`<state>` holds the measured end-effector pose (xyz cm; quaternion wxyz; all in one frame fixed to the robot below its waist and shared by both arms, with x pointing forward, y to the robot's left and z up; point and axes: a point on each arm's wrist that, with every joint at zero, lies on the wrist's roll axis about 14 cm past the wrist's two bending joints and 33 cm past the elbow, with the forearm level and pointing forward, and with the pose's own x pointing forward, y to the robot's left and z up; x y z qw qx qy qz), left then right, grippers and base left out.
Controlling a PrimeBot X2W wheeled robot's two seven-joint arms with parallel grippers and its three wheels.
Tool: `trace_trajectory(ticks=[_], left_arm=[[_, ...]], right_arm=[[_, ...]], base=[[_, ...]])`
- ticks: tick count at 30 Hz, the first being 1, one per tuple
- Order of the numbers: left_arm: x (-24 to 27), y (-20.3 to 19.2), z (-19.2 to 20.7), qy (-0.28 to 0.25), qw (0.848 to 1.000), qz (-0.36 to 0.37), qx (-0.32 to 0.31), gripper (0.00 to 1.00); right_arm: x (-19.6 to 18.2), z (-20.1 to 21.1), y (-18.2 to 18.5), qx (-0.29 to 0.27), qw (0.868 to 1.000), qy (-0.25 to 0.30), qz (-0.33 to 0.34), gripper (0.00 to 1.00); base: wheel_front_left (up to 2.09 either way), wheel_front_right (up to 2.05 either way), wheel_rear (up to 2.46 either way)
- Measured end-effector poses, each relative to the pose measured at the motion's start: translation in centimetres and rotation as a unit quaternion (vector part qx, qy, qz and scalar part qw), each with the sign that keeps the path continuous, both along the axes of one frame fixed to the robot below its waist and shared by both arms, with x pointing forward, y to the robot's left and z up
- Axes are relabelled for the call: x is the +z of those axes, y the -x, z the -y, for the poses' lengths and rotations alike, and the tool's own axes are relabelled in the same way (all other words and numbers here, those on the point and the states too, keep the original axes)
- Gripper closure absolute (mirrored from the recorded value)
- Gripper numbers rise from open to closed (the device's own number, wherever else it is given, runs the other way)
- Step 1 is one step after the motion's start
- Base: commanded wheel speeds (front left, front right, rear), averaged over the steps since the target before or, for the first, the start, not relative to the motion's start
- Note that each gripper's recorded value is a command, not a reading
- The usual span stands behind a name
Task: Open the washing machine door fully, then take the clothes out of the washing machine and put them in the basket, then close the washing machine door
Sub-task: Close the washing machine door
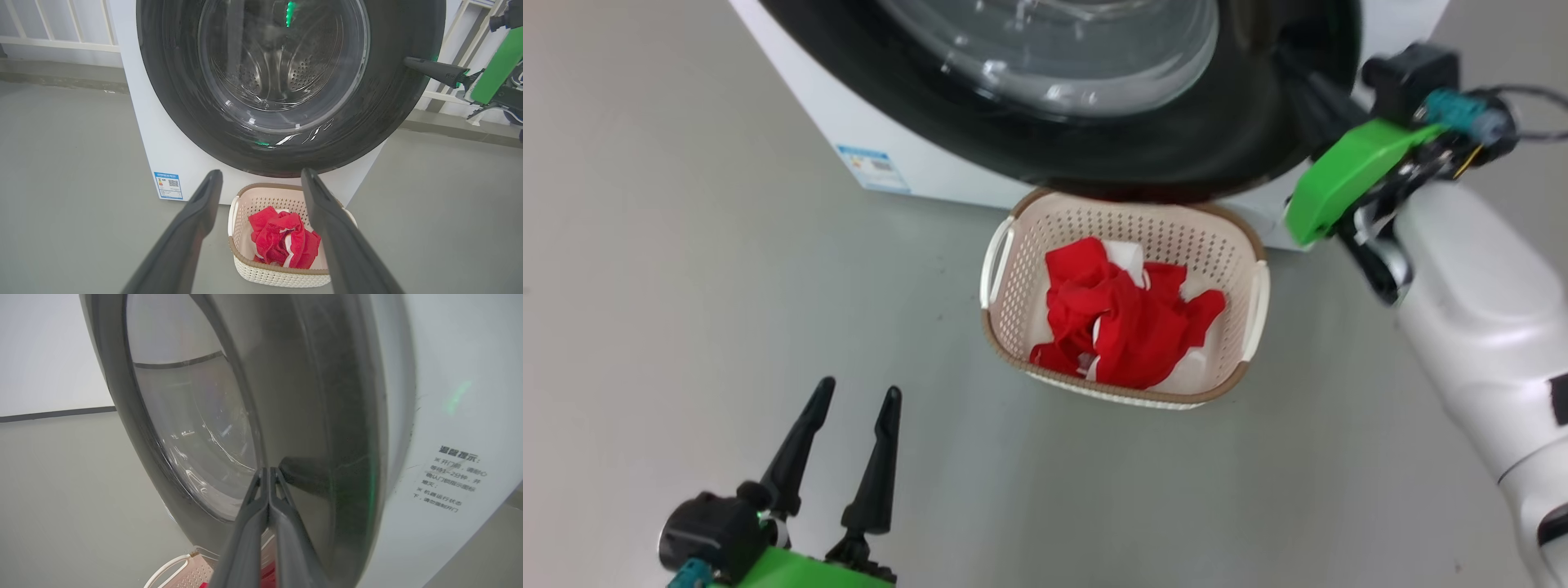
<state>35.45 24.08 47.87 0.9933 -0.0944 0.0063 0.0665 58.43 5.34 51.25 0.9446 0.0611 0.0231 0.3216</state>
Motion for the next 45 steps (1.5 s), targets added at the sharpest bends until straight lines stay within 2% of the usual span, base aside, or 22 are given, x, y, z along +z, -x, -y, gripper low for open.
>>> trace_trajectory(ticks=[12, 19, 26, 28, 29, 30, 35, 40, 45], left_arm=[[-0.9, -0.5, -0.8, -0.006, 1.000, -0.020, 0.009, 0.00], [-1.2, -0.2, -1.9, -0.011, 0.999, -0.029, 0.025, 0.00], [-0.9, -0.6, -1.8, -0.010, 1.000, -0.021, 0.021, 0.00], [-0.8, -0.9, -1.6, -0.008, 1.000, -0.017, 0.016, 0.00], [-0.7, -1.0, -1.5, -0.007, 1.000, -0.015, 0.014, 0.00], [-0.7, -1.2, -1.3, -0.005, 1.000, -0.013, 0.011, 0.00], [-0.3, -1.9, -0.6, 0.002, 1.000, -0.002, -0.001, 0.00], [0.5, -2.3, -0.3, 0.008, 1.000, 0.015, -0.008, 0.00], [0.8, -2.1, 0.5, 0.019, 0.999, 0.023, -0.018, 0.00]], right_arm=[[0.9, -0.4, -5.5, -0.027, 0.999, -0.035, -0.002, 1.00], [0.6, -2.2, -6.1, -0.018, 0.999, -0.046, -0.007, 1.00], [2.3, -1.4, -5.4, -0.027, 0.997, -0.069, 0.009, 1.00], [2.4, -0.4, -5.0, -0.035, 0.997, -0.072, 0.012, 0.60], [2.3, 0.1, -4.7, -0.040, 0.997, -0.071, 0.012, 0.34], [2.0, 0.6, -4.3, -0.044, 0.997, -0.070, 0.011, 0.00], [1.3, 3.0, -2.0, -0.061, 0.996, -0.067, 0.009, 0.00], [1.0, 6.2, 0.6, -0.097, 0.992, -0.081, 0.001, 0.00], [-0.1, 9.9, 3.8, -0.137, 0.988, -0.070, -0.004, 0.00]], base=[[0.00, 0.00, 0.00], [0.00, 0.00, 0.00], [0.00, 0.00, 0.00], [0.00, 0.00, 0.00], [0.00, 0.00, 0.00], [0.00, 0.00, 0.00], [0.00, 0.00, 0.00], [0.00, 0.00, 0.00], [0.00, 0.00, 0.00]])
